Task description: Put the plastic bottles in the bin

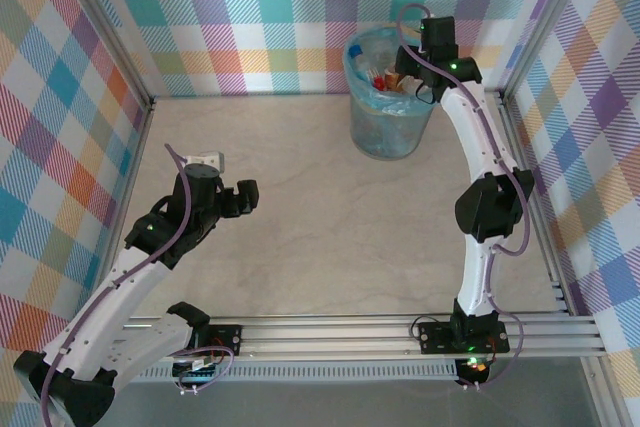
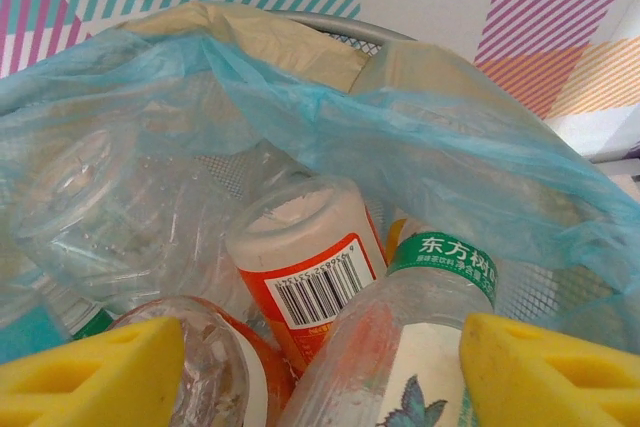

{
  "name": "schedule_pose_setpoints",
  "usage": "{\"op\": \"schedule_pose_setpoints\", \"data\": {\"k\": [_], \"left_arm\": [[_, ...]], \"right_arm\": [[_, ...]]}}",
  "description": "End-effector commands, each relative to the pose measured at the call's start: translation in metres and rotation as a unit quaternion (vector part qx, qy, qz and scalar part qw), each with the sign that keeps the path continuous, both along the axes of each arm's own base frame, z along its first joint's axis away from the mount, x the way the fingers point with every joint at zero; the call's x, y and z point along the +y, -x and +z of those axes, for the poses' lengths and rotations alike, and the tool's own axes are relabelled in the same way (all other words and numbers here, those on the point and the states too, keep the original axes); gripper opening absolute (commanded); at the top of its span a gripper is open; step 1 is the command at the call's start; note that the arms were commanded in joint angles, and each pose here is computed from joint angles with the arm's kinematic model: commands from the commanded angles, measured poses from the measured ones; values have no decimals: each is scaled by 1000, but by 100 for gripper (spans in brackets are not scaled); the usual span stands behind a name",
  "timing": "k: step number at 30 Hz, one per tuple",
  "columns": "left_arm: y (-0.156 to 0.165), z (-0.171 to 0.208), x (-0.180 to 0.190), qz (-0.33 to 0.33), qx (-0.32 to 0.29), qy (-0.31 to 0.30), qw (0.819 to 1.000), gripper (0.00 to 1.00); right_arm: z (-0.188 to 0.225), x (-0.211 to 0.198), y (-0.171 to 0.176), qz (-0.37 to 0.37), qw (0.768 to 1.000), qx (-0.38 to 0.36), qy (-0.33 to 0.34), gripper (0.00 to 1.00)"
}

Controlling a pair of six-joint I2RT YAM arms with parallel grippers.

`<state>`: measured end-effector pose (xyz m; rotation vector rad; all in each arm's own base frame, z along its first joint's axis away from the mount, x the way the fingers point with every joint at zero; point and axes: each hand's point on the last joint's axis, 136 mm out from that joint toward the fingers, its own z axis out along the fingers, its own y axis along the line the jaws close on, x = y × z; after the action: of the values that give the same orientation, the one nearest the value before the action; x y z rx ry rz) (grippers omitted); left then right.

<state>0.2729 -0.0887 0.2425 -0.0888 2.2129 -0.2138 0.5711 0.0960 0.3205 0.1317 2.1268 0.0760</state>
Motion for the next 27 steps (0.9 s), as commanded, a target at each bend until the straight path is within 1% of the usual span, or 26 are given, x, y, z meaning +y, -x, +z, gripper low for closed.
{"op": "schedule_pose_setpoints", "data": {"k": [1, 3, 6, 9, 13, 15, 17, 21, 23, 25, 27], "left_arm": [[-3, 5, 3, 7, -3, -1, 1000, 95], [-5, 10, 4, 8, -9, -8, 1000, 96], [-9, 20, 4, 7, -21, -13, 1000, 96], [-13, 29, 2, 5, -33, -12, 999, 96], [-21, 36, 2, 7, -48, -23, 999, 97], [-27, 39, 3, 10, -64, -31, 997, 97], [-35, 38, 5, 17, -83, -46, 995, 98], [-55, 36, 18, 47, -123, -83, 988, 100], [-65, 34, 28, 68, -147, -93, 982, 100], [-73, 26, 40, 92, -163, -95, 978, 100], [-77, 16, 54, 118, -173, -107, 972, 100]], "right_arm": [[-10, 10, 19, 22, 998, 47, -41, 77], [8, 14, 23, 32, 997, 34, -56, 80], [52, 15, 35, 39, 996, -8, -74, 92], [98, 11, 50, 40, 994, -61, -81, 100], [142, 4, 82, 42, 989, -111, -87, 100], [148, 0, 102, 41, 987, -124, -89, 99], [141, -12, 122, 25, 987, -138, -84, 100], [102, -48, 173, -29, 983, -178, -43, 100], [71, -63, 194, -48, 982, -183, -11, 100], [34, -71, 212, -47, 983, -177, 26, 100], [-8, -74, 220, -40, 985, -160, 54, 100]]}}
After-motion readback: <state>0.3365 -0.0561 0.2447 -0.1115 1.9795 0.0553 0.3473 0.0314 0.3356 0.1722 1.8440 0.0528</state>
